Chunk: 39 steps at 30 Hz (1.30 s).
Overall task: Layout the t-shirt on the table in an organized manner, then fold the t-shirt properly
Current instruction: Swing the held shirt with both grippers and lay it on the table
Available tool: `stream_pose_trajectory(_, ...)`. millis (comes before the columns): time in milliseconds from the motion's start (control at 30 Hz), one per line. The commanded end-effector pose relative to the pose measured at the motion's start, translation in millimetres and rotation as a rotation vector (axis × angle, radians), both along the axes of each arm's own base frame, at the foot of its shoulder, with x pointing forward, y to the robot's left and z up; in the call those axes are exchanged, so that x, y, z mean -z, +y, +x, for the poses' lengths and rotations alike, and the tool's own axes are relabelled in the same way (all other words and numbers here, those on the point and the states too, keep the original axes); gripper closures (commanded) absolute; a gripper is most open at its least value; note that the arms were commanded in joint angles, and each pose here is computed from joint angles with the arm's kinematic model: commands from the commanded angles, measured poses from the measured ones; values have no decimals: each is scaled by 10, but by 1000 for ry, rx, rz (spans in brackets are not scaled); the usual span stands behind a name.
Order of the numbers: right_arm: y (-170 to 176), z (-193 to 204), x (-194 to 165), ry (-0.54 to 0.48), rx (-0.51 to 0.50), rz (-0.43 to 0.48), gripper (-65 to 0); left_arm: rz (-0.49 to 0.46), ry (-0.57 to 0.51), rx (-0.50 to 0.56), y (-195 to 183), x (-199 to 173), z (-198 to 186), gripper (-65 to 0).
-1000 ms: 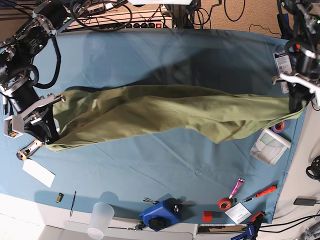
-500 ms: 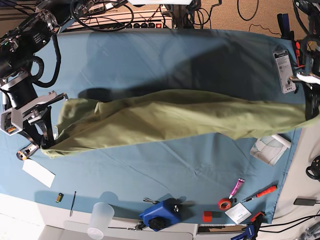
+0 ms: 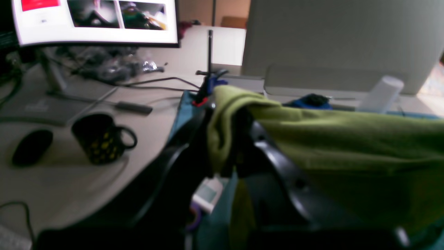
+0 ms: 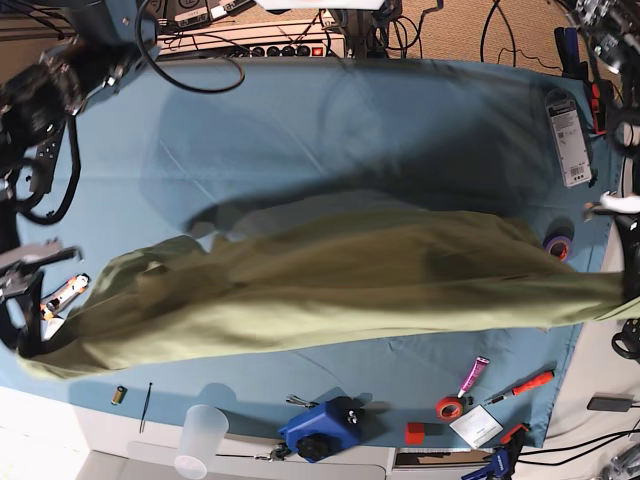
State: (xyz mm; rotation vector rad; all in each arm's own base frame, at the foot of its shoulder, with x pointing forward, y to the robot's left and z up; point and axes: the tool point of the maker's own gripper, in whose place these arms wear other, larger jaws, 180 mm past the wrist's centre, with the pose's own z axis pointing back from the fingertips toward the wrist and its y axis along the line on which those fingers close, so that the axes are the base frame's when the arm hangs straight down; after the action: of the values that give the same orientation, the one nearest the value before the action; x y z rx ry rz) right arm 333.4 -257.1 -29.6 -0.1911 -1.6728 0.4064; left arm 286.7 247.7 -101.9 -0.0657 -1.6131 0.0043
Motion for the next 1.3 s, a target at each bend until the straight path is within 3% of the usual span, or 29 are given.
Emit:
stream_pose_trajectory(0,-27,6,-239,-77,-15,10,0,23,-69,30,-105,-169,36,0)
stream_pose_trajectory(200,-191,321,-488,-102,-72,120,0,78,-138,83,-493,-357,320,0)
stream_pose_trajectory(367,-45,756,-319,23,-152,163,0,103,-156,61,-539,-446,555,0)
stream_pose_trajectory(467,65,956,-205,82,-201,196,0,69,-127,16,-430,-343,696,0)
stream_pose_trajectory(667,301,1051,-306,47,-264,267,0,-39,-107,10,-473,-219,751,0)
stream_pose_trajectory(867,557,969,-329,45,-316,262,0,7,-168,-15,-495,-489,475,0)
stream_pose_trajectory(967,657,844,-404,11,-321,227,0,-5,-122,-71,-320,-364,425,0)
stream_pose_trajectory(1167,902,438,-497,-87,-326,144,0,-144,-95,-47,-144,-251,255,0)
stream_pose_trajectory(1267,990,251,-453,-113,-318,121,0,-149,-115,-51,-60,-283,184,0)
